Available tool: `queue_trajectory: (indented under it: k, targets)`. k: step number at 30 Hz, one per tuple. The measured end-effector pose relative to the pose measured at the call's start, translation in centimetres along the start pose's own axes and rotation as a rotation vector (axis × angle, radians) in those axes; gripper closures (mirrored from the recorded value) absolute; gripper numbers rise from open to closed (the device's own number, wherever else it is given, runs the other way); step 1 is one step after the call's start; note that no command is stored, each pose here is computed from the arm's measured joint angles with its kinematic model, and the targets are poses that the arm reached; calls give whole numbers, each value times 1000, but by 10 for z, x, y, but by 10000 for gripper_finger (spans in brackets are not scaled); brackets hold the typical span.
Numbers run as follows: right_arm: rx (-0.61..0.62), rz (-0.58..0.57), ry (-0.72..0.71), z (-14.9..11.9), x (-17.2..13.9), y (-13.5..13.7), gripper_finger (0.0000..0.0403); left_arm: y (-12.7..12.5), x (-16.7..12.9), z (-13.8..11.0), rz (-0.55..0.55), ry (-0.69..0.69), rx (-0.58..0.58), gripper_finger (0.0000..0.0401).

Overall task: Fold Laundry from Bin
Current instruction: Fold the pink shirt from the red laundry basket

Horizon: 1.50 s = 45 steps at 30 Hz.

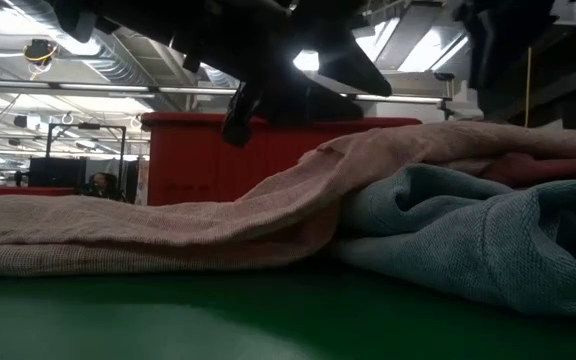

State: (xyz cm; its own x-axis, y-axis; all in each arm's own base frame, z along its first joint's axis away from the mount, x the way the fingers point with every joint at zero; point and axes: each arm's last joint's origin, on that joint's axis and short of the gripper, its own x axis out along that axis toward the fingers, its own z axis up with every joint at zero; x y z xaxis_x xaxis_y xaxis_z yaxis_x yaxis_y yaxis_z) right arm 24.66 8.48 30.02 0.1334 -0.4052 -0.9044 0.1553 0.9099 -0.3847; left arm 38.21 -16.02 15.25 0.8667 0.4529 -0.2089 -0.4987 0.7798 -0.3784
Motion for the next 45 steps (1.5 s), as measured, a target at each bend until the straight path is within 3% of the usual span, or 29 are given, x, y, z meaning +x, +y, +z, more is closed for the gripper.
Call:
queue_trajectory:
  k: [6,13,17,23,31,37,45]
  targets:
    - [5,178,99,-3,-1,6,228,-4,-6,-3,-20,9,5,260]
    - [26,202,60,-1,13,14,228,-10,-15,-8,-52,21,142,260]
    - [32,221,56,-4,36,25,228,-10,-17,-14,-112,115,189,260]
    - [9,285,173,-23,67,36,228,1,-11,-39,-128,270,172,260]
    - [-13,302,287,-42,91,40,228,10,-9,-54,-110,366,208,260]
    - [-32,297,300,-44,90,39,228,8,-12,-50,-120,369,204,260]
    - [-51,314,273,-32,69,34,228,1,-31,-9,-138,420,225,260]
